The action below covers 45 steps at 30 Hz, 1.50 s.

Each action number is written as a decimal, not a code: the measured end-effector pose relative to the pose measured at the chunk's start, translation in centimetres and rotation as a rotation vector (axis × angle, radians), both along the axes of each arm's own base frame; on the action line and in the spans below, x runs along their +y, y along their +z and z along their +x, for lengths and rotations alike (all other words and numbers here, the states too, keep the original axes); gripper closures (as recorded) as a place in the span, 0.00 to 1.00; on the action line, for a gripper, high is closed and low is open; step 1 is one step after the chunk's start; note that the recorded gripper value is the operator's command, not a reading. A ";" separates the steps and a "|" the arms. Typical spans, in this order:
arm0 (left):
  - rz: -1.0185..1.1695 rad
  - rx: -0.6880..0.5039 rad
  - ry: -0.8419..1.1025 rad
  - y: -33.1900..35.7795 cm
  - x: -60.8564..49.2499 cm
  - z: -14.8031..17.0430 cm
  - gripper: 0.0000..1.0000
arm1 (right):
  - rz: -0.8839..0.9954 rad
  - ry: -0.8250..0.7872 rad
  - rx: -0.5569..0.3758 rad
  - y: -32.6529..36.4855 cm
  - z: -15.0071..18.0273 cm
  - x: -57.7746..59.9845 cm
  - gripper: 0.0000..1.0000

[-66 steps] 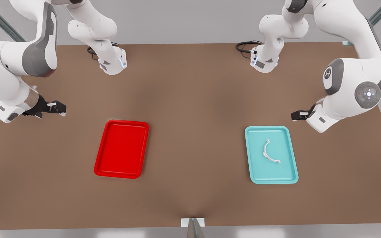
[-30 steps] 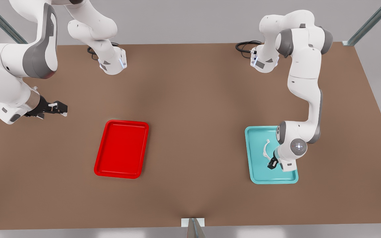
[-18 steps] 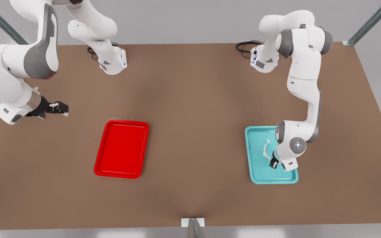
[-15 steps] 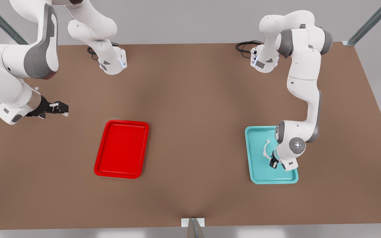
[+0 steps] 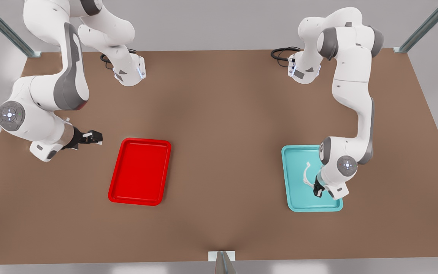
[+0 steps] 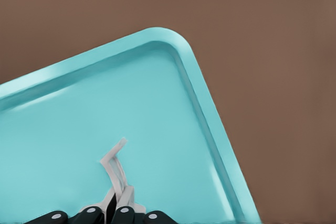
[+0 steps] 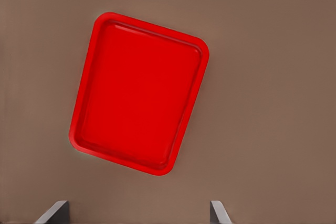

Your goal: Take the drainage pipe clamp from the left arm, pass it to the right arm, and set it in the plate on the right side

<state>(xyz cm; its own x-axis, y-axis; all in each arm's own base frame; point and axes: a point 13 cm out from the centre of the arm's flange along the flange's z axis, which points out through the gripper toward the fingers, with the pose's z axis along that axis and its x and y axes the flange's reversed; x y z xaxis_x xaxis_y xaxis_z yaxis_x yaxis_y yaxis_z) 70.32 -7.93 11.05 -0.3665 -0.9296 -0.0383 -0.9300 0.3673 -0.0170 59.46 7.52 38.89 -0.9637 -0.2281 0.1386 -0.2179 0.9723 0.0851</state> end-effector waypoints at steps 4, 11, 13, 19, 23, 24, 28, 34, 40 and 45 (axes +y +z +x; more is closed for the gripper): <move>-0.073 0.023 -0.039 5.1 -7.2 1.0 0.79 | 0.046 0.110 -0.024 -3.1 2.0 11.5 0.00; -0.141 0.069 -0.115 7.0 -28.3 -3.6 0.79 | 0.092 0.134 -0.067 -8.9 2.7 21.3 0.00; -0.135 0.066 -0.114 7.1 -33.9 -5.9 0.79 | 0.101 0.161 -0.091 -9.8 2.1 24.7 0.00; -0.141 0.067 0.075 7.4 -38.4 -7.4 0.79 | 0.134 0.183 -0.158 -11.6 1.1 30.4 0.00; -0.168 0.075 0.198 8.3 -40.0 -8.0 0.79 | 0.157 0.192 -0.178 -13.2 -0.2 33.1 0.00; -0.177 0.079 0.223 8.4 -40.5 -8.2 0.79 | 0.161 0.193 -0.183 -13.5 -0.3 33.7 0.00; -0.204 0.093 0.300 8.0 -42.1 -8.8 0.79 | 0.174 0.207 -0.203 -14.8 -1.1 36.3 0.00; -0.228 0.090 0.395 8.0 -42.9 -8.5 0.79 | 0.169 0.213 -0.198 -16.7 -3.7 37.0 0.00; -0.247 0.083 0.468 8.2 -43.2 -8.1 0.79 | 0.174 0.217 -0.220 -18.7 -4.6 38.2 0.00; -0.255 0.087 0.517 8.4 -43.2 -7.9 0.79 | 0.180 0.204 -0.237 -19.3 -3.9 38.4 0.00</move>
